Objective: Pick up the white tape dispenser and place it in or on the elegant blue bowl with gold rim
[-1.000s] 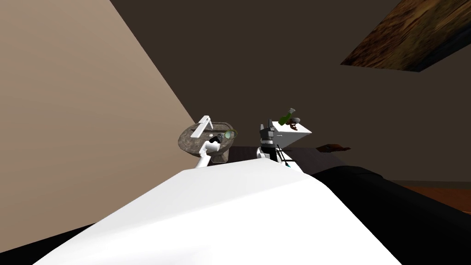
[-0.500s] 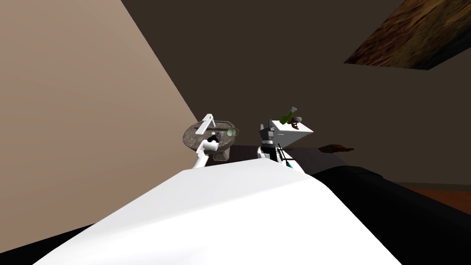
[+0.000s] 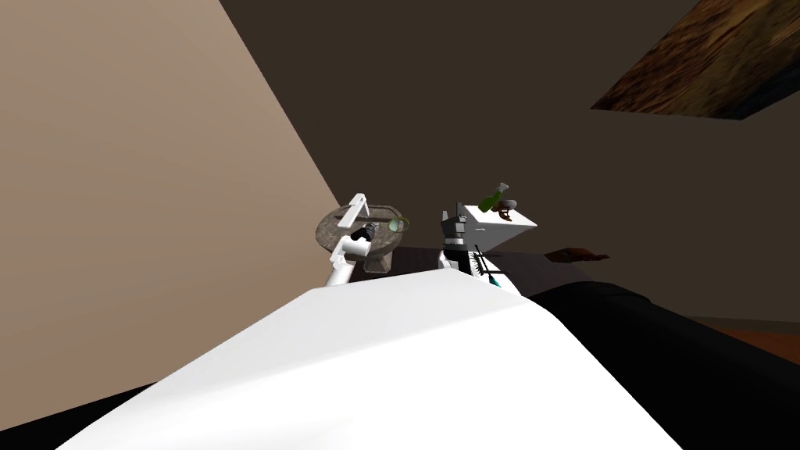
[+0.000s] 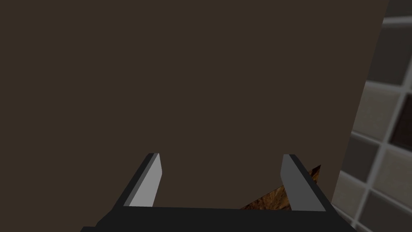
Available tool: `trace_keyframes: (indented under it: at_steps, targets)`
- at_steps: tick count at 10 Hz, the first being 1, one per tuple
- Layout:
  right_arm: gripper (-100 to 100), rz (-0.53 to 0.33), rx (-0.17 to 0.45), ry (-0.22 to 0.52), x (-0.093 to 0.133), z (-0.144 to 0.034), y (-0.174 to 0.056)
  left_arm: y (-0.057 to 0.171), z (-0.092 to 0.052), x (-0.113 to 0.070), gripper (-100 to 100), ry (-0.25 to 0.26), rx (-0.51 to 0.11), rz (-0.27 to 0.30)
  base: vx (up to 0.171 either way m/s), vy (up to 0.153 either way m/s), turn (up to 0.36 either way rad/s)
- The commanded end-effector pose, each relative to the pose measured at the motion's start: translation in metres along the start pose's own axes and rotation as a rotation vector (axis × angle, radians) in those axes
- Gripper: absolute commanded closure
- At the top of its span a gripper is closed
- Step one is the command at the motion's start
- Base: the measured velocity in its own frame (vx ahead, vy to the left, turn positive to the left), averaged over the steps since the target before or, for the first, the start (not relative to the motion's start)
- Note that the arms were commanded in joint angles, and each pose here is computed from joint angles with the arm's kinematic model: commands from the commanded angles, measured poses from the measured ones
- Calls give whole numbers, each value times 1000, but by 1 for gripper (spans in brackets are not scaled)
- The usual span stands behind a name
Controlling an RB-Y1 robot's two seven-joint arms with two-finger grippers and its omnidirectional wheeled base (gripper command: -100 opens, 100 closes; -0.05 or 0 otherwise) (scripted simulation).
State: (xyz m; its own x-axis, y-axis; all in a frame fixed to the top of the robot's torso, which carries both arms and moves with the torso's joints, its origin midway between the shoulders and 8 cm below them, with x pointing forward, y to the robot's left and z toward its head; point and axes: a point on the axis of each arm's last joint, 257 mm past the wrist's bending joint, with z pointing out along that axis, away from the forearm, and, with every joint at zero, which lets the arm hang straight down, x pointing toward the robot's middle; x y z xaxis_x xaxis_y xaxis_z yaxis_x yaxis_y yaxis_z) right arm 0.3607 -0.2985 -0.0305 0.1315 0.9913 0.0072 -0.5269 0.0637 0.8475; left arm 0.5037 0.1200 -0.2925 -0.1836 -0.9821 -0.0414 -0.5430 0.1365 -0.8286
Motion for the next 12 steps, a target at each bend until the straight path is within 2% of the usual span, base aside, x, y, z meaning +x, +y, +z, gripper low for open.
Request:
trace_keyframes:
  at_steps: [1, 7, 12]
  targets:
    - [0, 0, 0, 0, 0, 0, 0, -4, -7, 0, 100, -6, -2, -8, 15, 35, 37]
    - [0, 0, 0, 0, 0, 0, 0, -21, -33, 3, 100, -22, 1, -31, 25, 19, 22]
    - [0, 0, 0, 0, 0, 0, 0, -34, -52, 3, 100, -35, -1, -38, 36, -8, 12]
